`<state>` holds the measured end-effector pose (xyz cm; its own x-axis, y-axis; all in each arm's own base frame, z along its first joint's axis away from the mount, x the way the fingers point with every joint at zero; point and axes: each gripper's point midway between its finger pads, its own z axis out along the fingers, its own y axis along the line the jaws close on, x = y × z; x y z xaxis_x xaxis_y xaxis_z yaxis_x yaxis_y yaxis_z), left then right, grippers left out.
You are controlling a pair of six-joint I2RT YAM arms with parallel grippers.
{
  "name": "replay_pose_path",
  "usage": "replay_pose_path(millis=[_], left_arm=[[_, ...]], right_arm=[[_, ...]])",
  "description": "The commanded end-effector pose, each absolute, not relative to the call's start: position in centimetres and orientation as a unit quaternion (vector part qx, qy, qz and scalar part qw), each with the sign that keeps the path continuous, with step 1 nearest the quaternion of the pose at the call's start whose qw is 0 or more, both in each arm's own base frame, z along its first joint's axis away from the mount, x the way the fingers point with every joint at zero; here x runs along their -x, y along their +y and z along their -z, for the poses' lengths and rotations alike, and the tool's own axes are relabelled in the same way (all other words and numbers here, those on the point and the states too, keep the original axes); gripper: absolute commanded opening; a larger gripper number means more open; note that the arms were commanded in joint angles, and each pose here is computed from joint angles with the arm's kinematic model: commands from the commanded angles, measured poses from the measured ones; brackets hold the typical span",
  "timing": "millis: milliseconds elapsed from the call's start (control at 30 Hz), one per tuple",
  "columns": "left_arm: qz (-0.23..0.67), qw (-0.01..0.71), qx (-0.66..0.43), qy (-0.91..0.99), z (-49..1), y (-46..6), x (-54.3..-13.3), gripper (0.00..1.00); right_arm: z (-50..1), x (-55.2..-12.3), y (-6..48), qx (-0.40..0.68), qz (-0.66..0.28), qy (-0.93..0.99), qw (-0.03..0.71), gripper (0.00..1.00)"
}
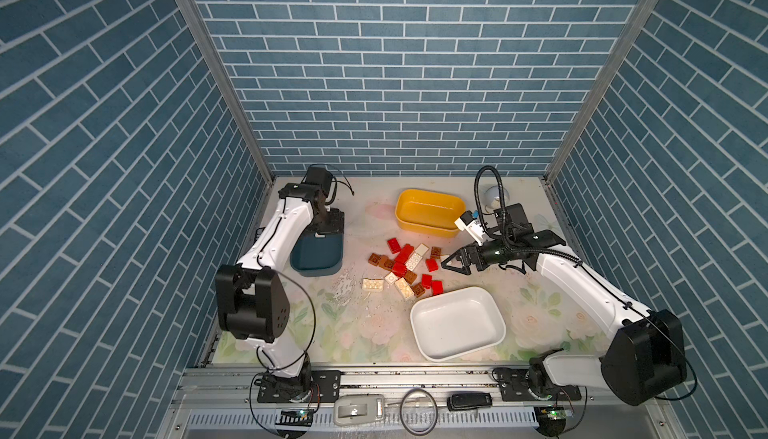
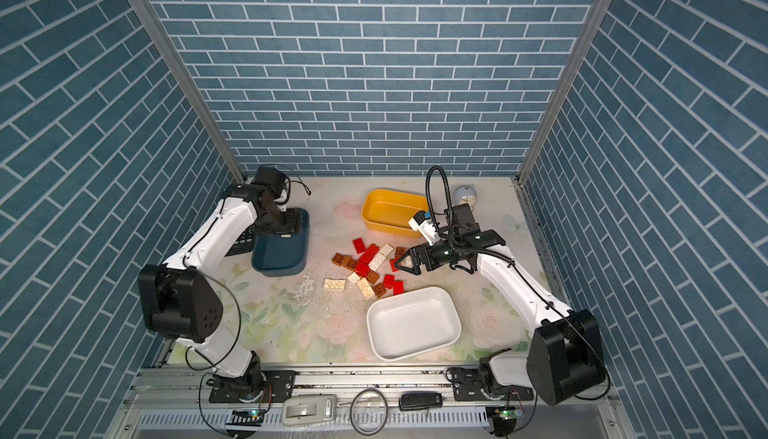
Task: Sort the legos into containers by color
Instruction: Place the lego in the container, then pick up the lego from the center of the table.
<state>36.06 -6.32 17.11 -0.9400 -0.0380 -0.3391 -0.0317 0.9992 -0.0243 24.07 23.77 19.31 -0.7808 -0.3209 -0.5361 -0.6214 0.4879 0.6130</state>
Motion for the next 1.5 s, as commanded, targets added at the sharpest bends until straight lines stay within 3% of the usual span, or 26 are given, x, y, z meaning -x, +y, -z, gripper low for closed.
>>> replay_pose_path(millis=[0, 333, 633, 1000, 1467], left_arm=[[0.027, 0.134, 0.058, 0.989, -15.8, -8.5, -32.0, 0.82], [0.041, 0.120, 0.400, 0.908, -11.6, -10.4, -24.7, 0.88], [0.021, 0.106, 0.503, 0.858, -9.4, -14.5, -24.2, 0.89], [0.007, 0.107, 0.540, 0.835, -5.0, -17.8, -26.2, 0.81], [-0.011, 0.110, 0.527, 0.842, -1.2, -17.8, -26.9, 0.52]], right_arm=[[-19.7, -24.1, 23.7, 0.301, -0.410, 0.841, 0.184, 0.99], [-19.3, -23.8, 23.6, 0.300, -0.411, 0.842, 0.178, 0.99], [-19.0, -23.3, 23.6, 0.291, -0.420, 0.842, 0.174, 0.99], [-18.2, -22.3, 23.2, 0.283, -0.423, 0.845, 0.162, 0.99], [-17.5, -21.8, 23.0, 0.285, -0.420, 0.849, 0.148, 0.99]])
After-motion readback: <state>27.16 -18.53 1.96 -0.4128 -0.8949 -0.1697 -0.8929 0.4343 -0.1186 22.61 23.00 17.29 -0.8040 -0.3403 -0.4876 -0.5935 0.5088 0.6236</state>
